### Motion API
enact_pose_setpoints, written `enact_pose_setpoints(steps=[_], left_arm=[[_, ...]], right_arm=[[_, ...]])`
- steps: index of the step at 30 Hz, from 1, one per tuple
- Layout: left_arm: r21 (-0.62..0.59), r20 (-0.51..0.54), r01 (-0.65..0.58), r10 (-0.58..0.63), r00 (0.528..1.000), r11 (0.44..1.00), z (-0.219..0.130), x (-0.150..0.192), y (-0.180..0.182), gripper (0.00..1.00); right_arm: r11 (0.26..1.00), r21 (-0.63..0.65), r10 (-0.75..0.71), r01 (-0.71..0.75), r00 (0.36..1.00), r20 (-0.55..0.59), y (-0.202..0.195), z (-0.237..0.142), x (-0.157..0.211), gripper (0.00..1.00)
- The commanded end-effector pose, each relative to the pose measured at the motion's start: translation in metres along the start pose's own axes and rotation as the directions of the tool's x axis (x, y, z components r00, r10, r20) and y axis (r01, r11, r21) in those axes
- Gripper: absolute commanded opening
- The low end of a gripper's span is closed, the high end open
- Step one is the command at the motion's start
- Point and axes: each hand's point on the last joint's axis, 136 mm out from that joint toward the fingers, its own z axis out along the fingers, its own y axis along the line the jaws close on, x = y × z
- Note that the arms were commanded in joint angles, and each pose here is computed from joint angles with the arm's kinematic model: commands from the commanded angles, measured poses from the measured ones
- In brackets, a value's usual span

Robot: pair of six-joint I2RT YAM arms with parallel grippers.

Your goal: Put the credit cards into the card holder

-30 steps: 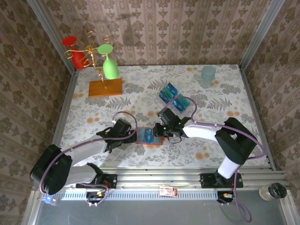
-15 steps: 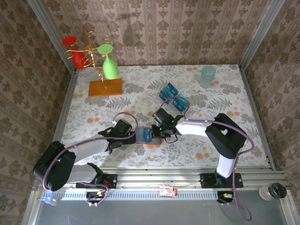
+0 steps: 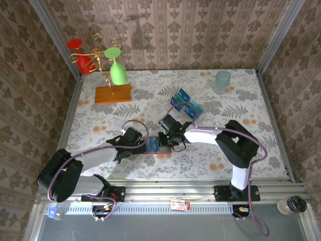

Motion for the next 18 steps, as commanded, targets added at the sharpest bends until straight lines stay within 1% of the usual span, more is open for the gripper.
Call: enact_pose_setpoints(steps=[1,10,14,18], left_arm=[[0.059,-0.069,-0.014,0.018,0.997,0.998,0.011,0.019,-0.009,1.0],[0.061,-0.061,-0.012,0.016,0.998,0.998,0.008,0.018,-0.009,1.0],[0.056,-0.043,-0.014,0.016,0.999,0.998,0.0,0.012,-0.006,1.0],[0.048,-0.019,-0.001,0.002,1.0,0.999,-0.01,0.005,-0.001,1.0]], right_arm=[[1.0,0.004,-0.013,0.013,1.0,-0.025,0.006,0.004,0.004,0.06],[0.999,-0.041,-0.006,0.005,0.999,-0.035,0.023,0.012,0.0,0.06],[0.998,-0.068,0.0,-0.002,0.999,-0.038,0.029,0.014,-0.002,0.06],[0.998,-0.068,-0.006,0.004,1.0,-0.021,0.029,0.008,-0.005,0.06]])
